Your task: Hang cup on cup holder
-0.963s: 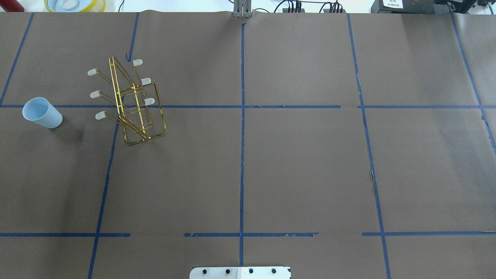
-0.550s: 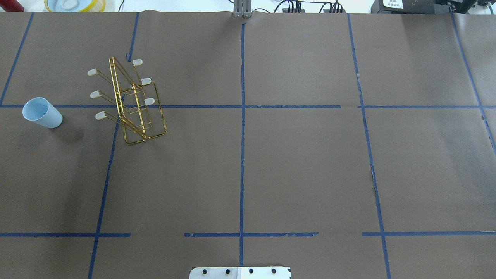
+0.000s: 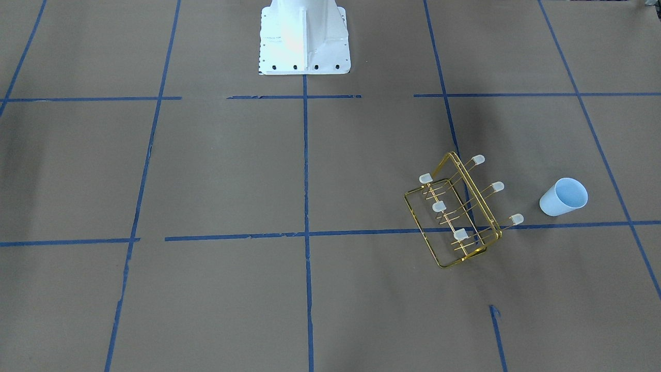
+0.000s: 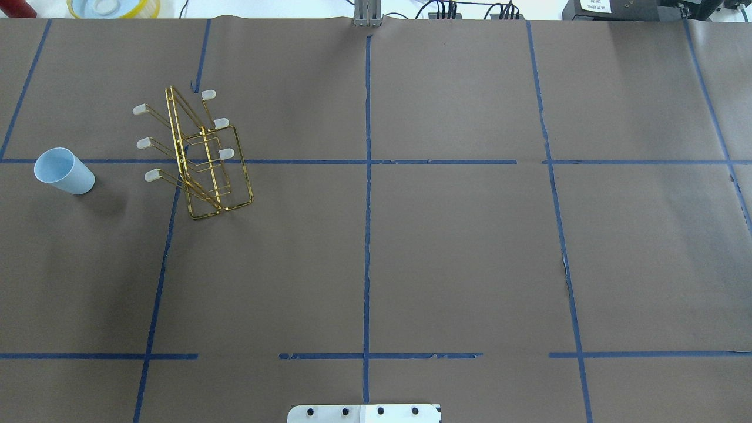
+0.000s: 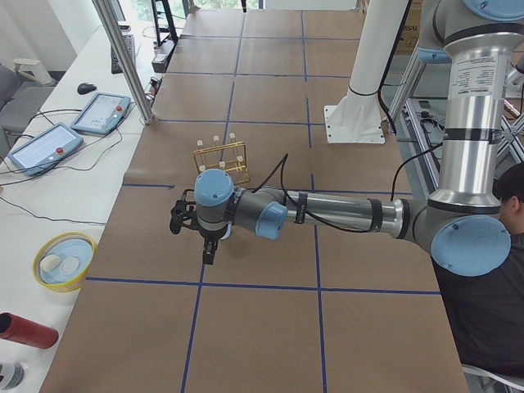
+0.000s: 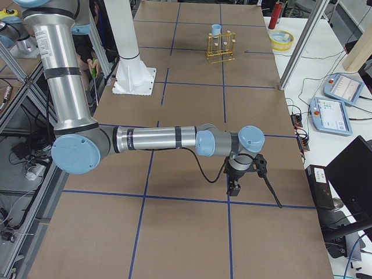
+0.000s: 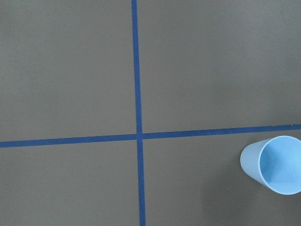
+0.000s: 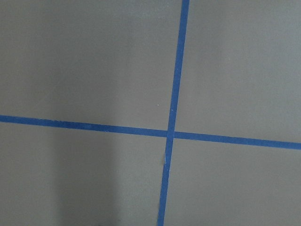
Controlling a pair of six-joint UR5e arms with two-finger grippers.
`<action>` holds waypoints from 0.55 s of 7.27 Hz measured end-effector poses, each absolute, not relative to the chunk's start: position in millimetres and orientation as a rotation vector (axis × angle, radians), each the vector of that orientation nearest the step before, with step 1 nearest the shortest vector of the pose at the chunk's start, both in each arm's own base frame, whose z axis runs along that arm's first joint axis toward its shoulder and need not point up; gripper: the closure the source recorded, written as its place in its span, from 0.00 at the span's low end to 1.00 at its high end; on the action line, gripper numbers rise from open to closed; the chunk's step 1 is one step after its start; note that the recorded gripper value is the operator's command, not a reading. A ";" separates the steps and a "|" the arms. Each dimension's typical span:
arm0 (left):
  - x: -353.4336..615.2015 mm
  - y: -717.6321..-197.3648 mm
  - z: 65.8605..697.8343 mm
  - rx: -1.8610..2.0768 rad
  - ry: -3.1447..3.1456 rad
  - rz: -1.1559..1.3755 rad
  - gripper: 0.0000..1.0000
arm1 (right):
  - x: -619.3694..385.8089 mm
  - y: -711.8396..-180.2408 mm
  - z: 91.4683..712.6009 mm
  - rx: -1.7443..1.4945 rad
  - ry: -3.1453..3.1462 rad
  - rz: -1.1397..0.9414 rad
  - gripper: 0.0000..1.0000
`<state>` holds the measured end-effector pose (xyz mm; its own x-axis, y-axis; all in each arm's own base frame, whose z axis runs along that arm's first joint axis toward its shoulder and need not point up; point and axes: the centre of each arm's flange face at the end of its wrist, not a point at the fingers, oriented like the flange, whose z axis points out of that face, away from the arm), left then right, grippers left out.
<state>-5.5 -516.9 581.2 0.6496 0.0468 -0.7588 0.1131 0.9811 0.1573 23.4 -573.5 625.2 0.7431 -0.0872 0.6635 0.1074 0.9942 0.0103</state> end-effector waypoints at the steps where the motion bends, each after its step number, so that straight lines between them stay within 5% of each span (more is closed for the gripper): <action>1: 6.0 -521.4 569.5 0.203 0.879 -0.055 0.00 | 23.4 -573.4 625.3 -0.029 -0.725 -0.106 0.00; 4: 40.1 -530.3 540.4 0.197 0.906 -0.056 0.00 | 23.4 -573.4 625.3 -0.029 -0.725 -0.107 0.00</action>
